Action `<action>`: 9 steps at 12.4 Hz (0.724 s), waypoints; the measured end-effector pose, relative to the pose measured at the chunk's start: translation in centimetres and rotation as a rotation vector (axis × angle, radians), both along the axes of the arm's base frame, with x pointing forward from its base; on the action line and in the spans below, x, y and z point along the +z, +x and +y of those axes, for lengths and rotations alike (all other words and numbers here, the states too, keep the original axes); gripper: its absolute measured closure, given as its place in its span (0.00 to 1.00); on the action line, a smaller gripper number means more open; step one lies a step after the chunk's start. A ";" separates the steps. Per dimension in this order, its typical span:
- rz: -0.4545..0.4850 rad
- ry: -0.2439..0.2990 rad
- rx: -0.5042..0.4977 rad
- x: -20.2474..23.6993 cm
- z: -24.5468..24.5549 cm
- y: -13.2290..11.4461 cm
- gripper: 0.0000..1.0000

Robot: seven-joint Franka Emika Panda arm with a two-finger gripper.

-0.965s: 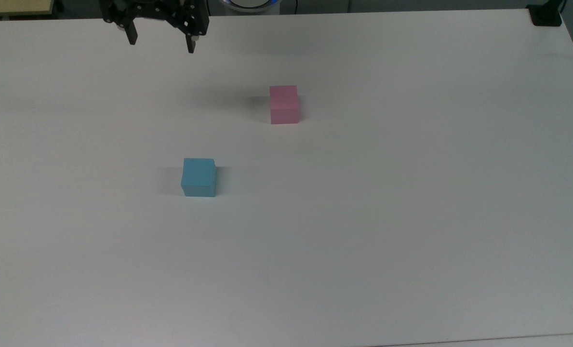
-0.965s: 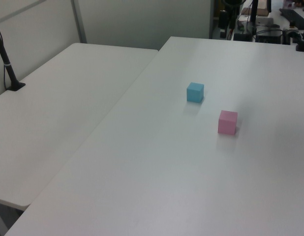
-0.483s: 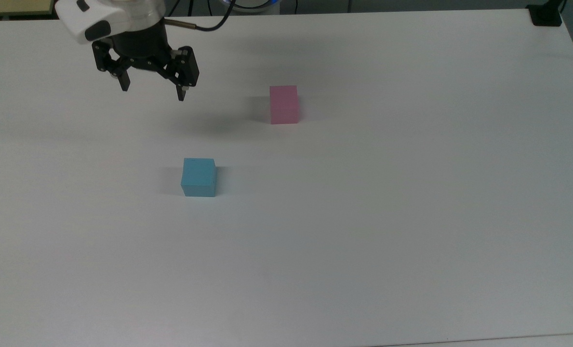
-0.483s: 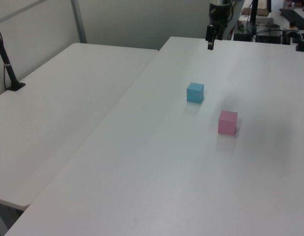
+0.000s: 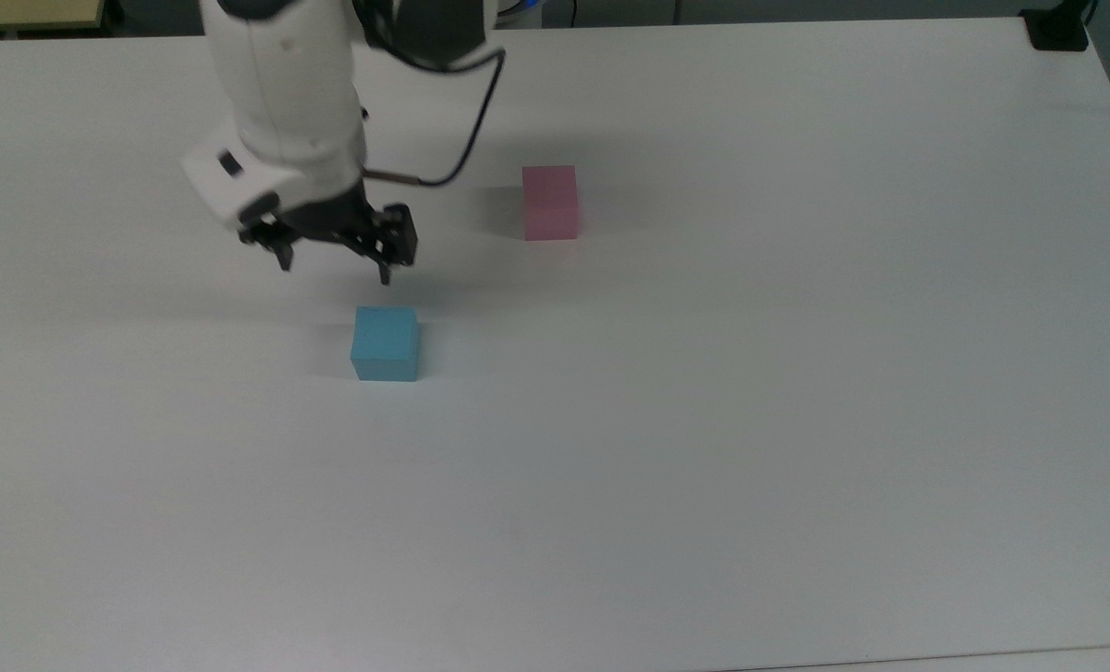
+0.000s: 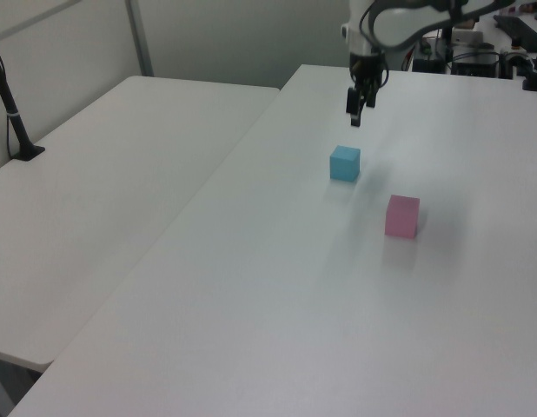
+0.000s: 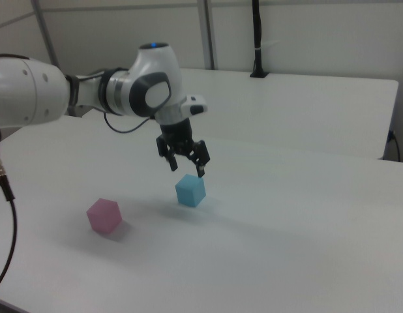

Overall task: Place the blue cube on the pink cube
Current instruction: 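Move the open gripper over the light-blue cube and lower it, then close the gripper on the light-blue cube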

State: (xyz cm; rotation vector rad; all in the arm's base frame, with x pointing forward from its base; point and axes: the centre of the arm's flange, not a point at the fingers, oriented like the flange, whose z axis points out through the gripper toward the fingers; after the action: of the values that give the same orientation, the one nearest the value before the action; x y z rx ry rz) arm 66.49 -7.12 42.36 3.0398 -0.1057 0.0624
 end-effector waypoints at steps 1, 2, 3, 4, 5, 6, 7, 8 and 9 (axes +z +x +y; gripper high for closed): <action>0.027 -0.002 0.016 -2.2 1.0 0.4 0.00; 0.035 -0.005 0.032 -3.8 1.7 0.9 0.00; 0.025 -0.010 0.046 -5.5 1.9 1.4 0.00; 0.031 -0.013 0.051 -6.6 2.0 1.6 0.00; 0.030 -0.015 0.057 -7.6 2.2 1.9 0.00; 0.012 -0.018 0.065 -8.2 2.5 2.2 0.00; 0.008 -0.019 0.074 -8.7 3.0 2.4 0.00; 0.009 -0.020 0.081 -9.1 3.5 2.5 0.05; 0.008 -0.020 0.084 -9.2 3.7 2.5 0.22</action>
State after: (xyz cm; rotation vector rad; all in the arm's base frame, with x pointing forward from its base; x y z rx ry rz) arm 69.01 -3.46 33.16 3.0232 0.0234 0.0578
